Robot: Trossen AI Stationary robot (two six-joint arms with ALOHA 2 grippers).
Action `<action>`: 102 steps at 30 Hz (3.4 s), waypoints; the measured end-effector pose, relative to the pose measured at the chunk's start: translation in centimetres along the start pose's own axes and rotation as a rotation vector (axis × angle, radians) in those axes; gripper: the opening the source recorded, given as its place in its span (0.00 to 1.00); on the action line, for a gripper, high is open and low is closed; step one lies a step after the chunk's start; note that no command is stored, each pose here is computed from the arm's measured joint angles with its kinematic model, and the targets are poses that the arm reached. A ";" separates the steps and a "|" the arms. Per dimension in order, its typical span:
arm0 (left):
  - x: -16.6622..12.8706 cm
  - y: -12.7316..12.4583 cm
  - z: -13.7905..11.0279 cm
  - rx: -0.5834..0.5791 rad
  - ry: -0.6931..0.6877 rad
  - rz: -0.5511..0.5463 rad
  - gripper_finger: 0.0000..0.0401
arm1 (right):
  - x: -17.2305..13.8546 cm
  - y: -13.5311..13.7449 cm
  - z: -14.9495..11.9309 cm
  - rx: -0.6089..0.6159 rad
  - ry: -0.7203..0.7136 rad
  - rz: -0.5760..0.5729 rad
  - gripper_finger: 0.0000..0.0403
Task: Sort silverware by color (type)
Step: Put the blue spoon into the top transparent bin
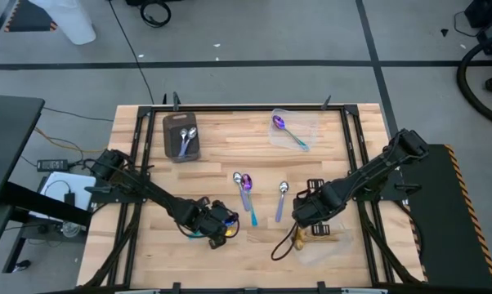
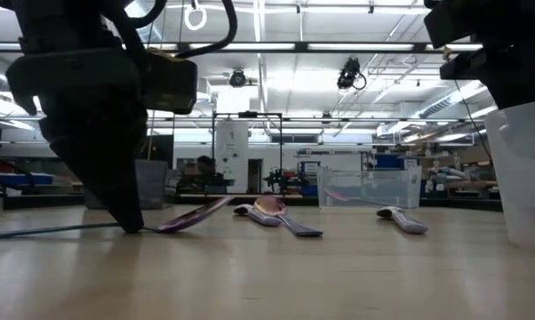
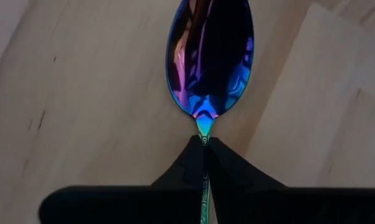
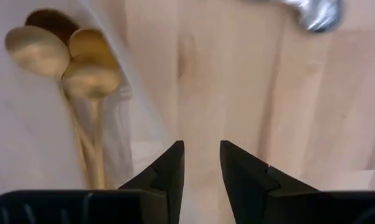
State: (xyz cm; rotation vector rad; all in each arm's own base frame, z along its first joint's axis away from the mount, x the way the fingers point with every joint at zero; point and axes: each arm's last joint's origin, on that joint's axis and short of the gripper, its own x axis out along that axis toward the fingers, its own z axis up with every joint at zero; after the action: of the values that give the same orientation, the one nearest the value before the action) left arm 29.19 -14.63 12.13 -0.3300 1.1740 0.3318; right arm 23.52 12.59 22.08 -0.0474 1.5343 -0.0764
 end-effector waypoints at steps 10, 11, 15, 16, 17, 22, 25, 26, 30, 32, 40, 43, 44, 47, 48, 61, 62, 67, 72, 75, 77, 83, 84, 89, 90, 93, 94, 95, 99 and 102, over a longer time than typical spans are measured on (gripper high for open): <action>-1.5 0.3 0.6 0.072 -0.095 0.013 0.03 | -0.2 0.3 0.9 0.006 -0.132 -0.012 0.28; -1.5 0.3 0.7 0.078 -0.097 0.013 0.03 | -0.2 0.3 1.0 0.008 -0.142 -0.006 0.28; -1.6 0.2 0.7 0.096 -0.114 0.011 0.03 | -0.2 0.4 1.0 -0.003 -0.145 -0.002 0.28; -1.6 0.2 0.8 0.101 -0.121 0.016 0.03 | -0.2 0.4 1.1 -0.004 -0.145 -0.001 0.28; -1.6 0.2 0.8 0.104 -0.128 0.021 0.03 | -0.2 0.4 1.0 -0.004 -0.144 -0.001 0.28; -1.7 0.2 1.2 0.127 -0.166 0.026 0.03 | -0.2 0.2 1.2 -0.009 -0.145 -0.003 0.28; -1.7 0.0 1.7 0.146 -0.203 -0.001 0.03 | -0.2 -0.1 1.3 0.001 -0.144 -0.006 0.28; -1.8 -0.1 1.9 0.157 -0.219 -0.013 0.03 | -0.2 -0.2 1.4 0.006 -0.143 -0.006 0.28; -1.9 -0.3 3.1 0.189 -0.288 -0.055 0.03 | -0.2 -0.6 1.6 0.021 -0.145 -0.006 0.28; -2.3 -0.2 3.9 0.205 -0.329 -0.071 0.03 | -0.7 -0.7 2.0 0.022 -0.164 -0.005 0.28; -4.6 0.2 7.2 0.305 -0.576 -0.116 0.03 | -3.4 -0.9 2.2 0.019 -0.416 -0.077 0.29; -5.2 0.2 8.3 0.362 -0.680 -0.122 0.03 | -4.3 -1.2 2.0 0.035 -0.528 -0.092 0.31; -5.5 0.2 8.8 0.376 -0.719 -0.123 0.03 | -4.5 -1.3 1.8 0.041 -0.561 -0.095 0.32; -6.2 0.6 10.3 0.401 -0.845 -0.119 0.03 | -5.1 -1.4 1.7 0.067 -0.654 -0.078 0.35; -6.5 0.7 10.7 0.409 -0.885 -0.116 0.03 | -5.3 -1.5 1.7 0.074 -0.672 -0.071 0.36; -9.6 4.7 16.2 0.481 -1.337 -0.179 0.04 | -8.0 -3.2 0.7 0.209 -0.861 -0.210 0.44; -9.6 5.0 16.3 0.482 -1.333 -0.189 0.04 | -8.2 -3.4 0.6 0.220 -0.870 -0.221 0.44; -8.9 5.6 16.4 0.511 -1.259 -0.226 0.04 | -8.4 -3.7 1.1 0.254 -0.902 -0.194 0.46; -9.0 5.6 16.5 0.524 -1.269 -0.220 0.04 | -7.4 -3.5 1.5 0.239 -0.866 -0.214 0.46; -9.5 5.6 16.5 0.535 -1.295 -0.247 0.04 | -7.1 -3.5 1.4 0.240 -0.867 -0.219 0.46; -9.7 5.6 16.6 0.543 -1.317 -0.267 0.04 | -7.1 -3.4 1.1 0.233 -0.870 -0.221 0.46; -10.1 5.6 16.7 0.580 -1.368 -0.272 0.04 | -6.8 -2.4 1.2 0.187 -0.946 -0.239 0.46; -10.2 5.6 16.7 0.580 -1.381 -0.274 0.04 | -6.8 -2.4 1.2 0.188 -0.957 -0.249 0.46; -10.5 5.1 16.4 0.612 -1.406 -0.318 0.04 | -7.1 -2.2 1.8 0.186 -1.051 -0.279 0.46; -10.6 5.0 16.4 0.616 -1.415 -0.328 0.04 | -7.2 -2.2 1.9 0.184 -1.081 -0.280 0.46; -10.8 4.5 16.2 0.623 -1.428 -0.344 0.05 | -7.4 -2.0 2.4 0.157 -1.166 -0.290 0.46; -10.9 4.4 16.1 0.623 -1.436 -0.349 0.05 | -7.3 -1.9 2.5 0.147 -1.190 -0.290 0.46; -11.0 4.2 16.0 0.624 -1.442 -0.354 0.05 | -7.3 -1.8 2.6 0.140 -1.214 -0.288 0.46; -11.1 3.9 15.8 0.628 -1.448 -0.366 0.05 | -6.8 -1.5 3.0 0.085 -1.256 -0.312 0.46; -11.2 3.8 15.7 0.624 -1.463 -0.372 0.05 | -6.6 -1.7 3.1 0.073 -1.279 -0.332 0.46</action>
State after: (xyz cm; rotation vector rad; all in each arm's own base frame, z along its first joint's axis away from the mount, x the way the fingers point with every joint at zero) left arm 36.85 -5.52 27.84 0.2605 -0.2695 -0.1611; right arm 26.34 11.39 28.94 -0.2419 0.2343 -0.3004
